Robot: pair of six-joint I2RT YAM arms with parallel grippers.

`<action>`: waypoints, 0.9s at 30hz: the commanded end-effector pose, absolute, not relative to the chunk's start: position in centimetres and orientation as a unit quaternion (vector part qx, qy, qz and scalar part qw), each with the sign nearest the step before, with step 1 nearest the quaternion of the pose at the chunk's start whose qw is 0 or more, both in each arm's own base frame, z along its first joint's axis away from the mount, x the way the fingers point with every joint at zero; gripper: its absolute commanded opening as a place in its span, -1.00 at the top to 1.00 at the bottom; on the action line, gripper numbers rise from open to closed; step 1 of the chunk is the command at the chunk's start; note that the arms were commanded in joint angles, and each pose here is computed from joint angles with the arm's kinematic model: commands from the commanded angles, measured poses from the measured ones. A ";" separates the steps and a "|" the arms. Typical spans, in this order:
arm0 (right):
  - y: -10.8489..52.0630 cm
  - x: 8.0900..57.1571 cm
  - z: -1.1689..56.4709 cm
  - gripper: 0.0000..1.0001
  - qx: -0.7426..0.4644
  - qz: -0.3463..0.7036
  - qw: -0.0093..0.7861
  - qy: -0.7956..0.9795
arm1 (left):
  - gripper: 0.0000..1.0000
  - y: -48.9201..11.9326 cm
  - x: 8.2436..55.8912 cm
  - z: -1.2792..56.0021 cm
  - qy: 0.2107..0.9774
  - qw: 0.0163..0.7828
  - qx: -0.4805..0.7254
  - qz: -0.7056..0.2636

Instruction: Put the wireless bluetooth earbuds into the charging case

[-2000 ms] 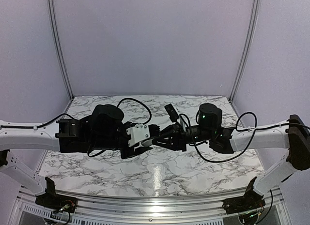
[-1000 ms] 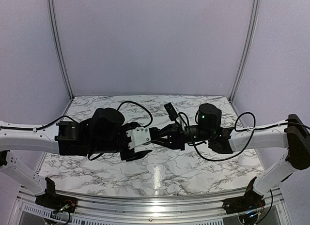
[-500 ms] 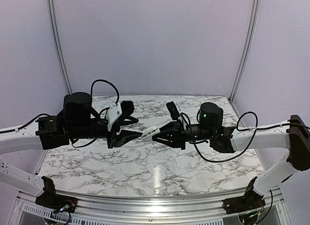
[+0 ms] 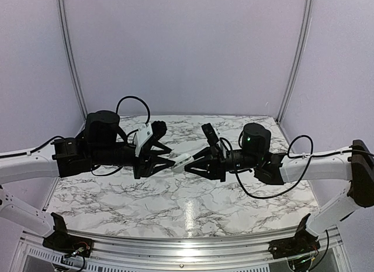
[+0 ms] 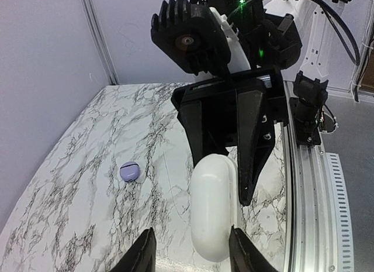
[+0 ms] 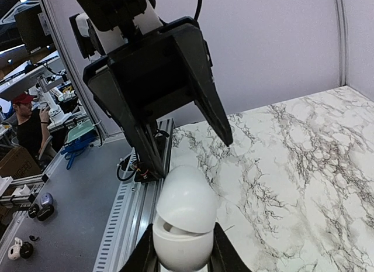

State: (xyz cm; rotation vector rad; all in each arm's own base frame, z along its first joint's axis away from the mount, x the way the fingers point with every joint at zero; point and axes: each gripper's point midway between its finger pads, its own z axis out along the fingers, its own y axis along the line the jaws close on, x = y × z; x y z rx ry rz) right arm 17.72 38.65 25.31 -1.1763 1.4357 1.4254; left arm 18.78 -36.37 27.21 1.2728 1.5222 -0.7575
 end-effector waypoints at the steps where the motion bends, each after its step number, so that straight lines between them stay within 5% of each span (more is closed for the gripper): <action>1: 38.5 16.6 27.1 1.00 -0.481 0.569 0.402 0.532 | 0.13 -36.5 19.3 28.9 0.622 0.497 0.511 -0.324; 18: 38.3 15.3 27.7 1.00 -0.506 0.581 0.399 0.498 | 0.20 -35.4 22.8 27.3 0.671 0.495 0.473 -0.285; 27: 38.1 16.7 27.3 1.00 -0.487 0.569 0.415 0.517 | 0.07 -32.5 20.1 31.6 0.589 0.570 0.466 -0.333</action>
